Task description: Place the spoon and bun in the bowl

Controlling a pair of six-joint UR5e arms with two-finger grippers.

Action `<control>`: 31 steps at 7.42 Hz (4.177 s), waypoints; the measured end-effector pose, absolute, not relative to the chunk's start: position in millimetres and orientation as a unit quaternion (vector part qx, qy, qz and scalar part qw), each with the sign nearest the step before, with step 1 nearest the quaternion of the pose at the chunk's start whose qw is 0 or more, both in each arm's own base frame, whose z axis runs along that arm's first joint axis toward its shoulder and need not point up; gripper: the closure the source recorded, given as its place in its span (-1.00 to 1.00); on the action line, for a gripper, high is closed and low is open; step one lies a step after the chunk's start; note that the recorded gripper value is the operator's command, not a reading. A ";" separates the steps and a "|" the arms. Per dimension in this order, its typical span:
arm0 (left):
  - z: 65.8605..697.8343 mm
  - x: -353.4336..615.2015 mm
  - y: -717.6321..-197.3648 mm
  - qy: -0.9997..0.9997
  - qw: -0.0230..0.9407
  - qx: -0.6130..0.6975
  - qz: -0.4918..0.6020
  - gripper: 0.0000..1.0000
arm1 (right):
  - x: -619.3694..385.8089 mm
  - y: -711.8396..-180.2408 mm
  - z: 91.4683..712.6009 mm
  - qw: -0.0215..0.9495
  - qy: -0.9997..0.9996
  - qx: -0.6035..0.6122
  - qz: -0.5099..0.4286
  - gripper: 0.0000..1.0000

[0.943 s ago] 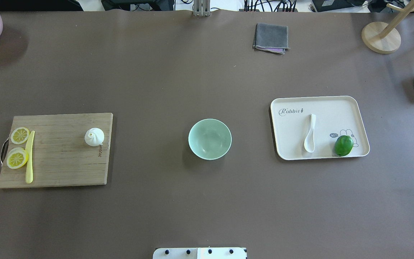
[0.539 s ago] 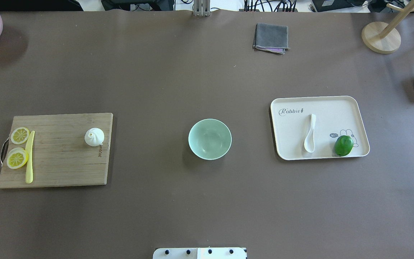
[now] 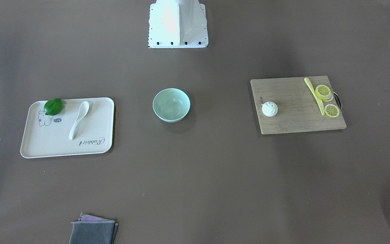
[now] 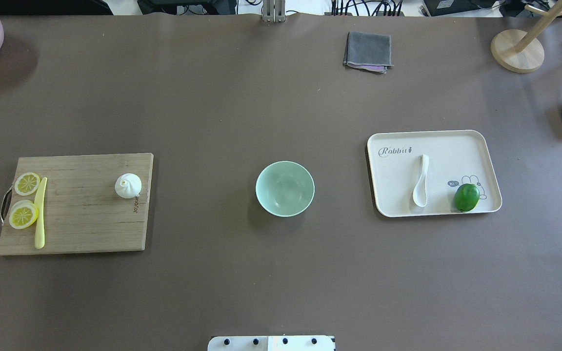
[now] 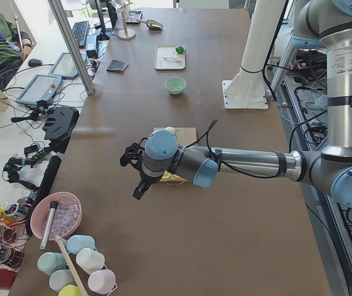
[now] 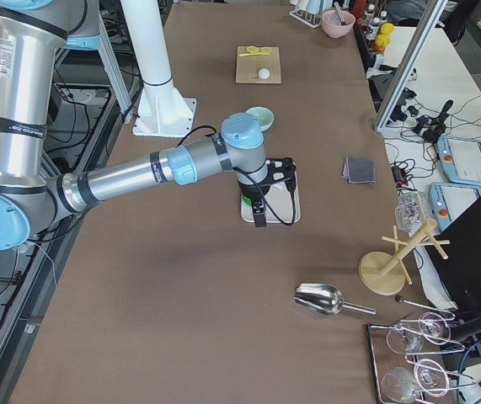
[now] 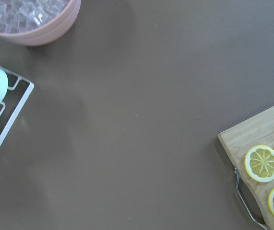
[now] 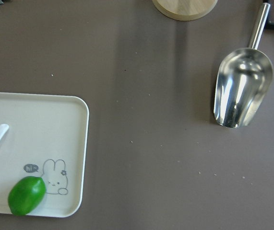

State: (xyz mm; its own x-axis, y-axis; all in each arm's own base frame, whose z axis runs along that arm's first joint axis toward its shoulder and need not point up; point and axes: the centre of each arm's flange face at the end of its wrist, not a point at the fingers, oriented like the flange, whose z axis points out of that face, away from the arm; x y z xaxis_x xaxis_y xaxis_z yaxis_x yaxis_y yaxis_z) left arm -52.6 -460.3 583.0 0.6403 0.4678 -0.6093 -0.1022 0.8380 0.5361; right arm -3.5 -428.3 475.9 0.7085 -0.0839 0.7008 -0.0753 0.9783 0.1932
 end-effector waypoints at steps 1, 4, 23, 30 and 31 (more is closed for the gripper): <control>581.4 -51.6 -460.4 0.396 0.870 0.243 0.165 -0.97 | -39.2 -444.1 457.2 0.919 -0.382 0.095 0.007 -1.00; 581.2 -50.4 -460.6 0.399 0.867 0.249 0.163 -0.97 | -181.0 -468.6 407.9 0.925 -0.369 0.082 0.043 -1.00; 578.4 -37.4 -462.6 0.404 0.864 0.249 0.172 -0.97 | -439.1 -455.1 330.1 0.866 -0.431 0.082 0.242 1.00; 577.1 -30.9 -464.2 0.406 0.863 0.245 0.175 -0.97 | -573.6 -381.8 197.3 0.828 -0.407 0.106 0.369 -0.99; 577.1 -30.2 -464.3 0.407 0.862 0.245 0.176 -0.97 | -575.3 -380.1 198.2 0.828 -0.405 0.112 0.371 -1.00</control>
State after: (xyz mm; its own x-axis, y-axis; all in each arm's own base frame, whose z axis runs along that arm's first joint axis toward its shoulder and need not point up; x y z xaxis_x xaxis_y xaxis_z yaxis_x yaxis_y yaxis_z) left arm -30.2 -464.3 577.1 0.6078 0.5020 -0.6153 -0.1036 0.8184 0.5653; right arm -575.3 -380.1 198.2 0.3959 0.5241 0.7541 -0.7057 0.6991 -0.1154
